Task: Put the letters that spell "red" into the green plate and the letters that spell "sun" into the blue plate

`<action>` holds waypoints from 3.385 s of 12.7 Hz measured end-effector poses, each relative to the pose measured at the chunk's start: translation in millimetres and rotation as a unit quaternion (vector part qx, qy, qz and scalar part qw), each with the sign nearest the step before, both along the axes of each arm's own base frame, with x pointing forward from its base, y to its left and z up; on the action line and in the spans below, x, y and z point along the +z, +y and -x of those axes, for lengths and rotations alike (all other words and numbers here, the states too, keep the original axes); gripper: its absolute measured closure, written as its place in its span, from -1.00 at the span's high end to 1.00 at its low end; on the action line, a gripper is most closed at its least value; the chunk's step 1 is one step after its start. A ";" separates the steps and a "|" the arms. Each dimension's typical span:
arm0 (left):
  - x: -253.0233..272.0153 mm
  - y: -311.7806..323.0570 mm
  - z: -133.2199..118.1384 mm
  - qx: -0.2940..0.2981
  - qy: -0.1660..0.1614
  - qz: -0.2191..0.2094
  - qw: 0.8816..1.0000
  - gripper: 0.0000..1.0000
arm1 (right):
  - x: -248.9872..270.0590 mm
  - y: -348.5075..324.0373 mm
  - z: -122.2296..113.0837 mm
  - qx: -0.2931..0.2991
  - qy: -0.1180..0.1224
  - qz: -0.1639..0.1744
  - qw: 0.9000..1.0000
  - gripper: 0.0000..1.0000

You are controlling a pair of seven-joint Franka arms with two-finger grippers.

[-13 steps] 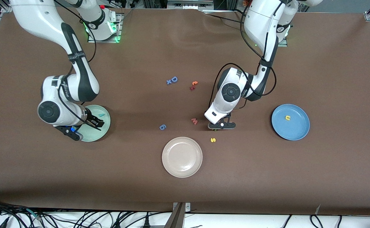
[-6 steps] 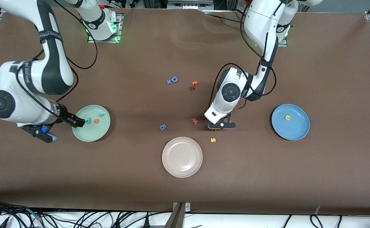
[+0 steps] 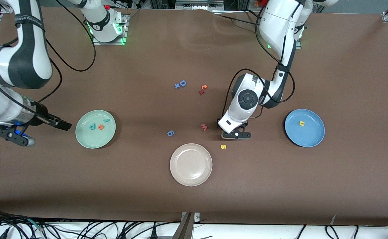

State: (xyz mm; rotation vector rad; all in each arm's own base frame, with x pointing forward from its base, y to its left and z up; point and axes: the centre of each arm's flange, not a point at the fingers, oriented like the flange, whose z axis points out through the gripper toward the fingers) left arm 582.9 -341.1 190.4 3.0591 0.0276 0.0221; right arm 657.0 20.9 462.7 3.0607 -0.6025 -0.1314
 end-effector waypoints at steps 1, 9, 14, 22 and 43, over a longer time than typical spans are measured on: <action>3.7 -1.9 -2.5 -0.001 -0.004 0.002 1.000 0.57 | 3.7 -5.3 0.4 0.005 -0.003 -0.003 1.000 0.97; -16.6 -6.3 -2.9 -0.004 0.000 -0.004 1.000 0.59 | 54.5 -46.0 11.6 0.043 -0.043 -0.022 0.998 0.99; -17.5 -9.3 -4.8 -0.006 -0.002 -0.003 1.000 0.60 | 63.7 -47.8 15.3 0.045 -0.048 -0.024 0.998 0.99; -22.7 -10.4 -4.1 -0.008 -0.002 -0.004 1.000 0.46 | 65.4 -40.9 15.6 0.057 -0.050 -0.026 0.997 0.99; -20.9 -22.9 -1.7 -0.023 -0.007 -0.003 1.000 -0.20 | 77.6 -56.8 45.3 0.098 -0.087 -0.003 0.991 0.99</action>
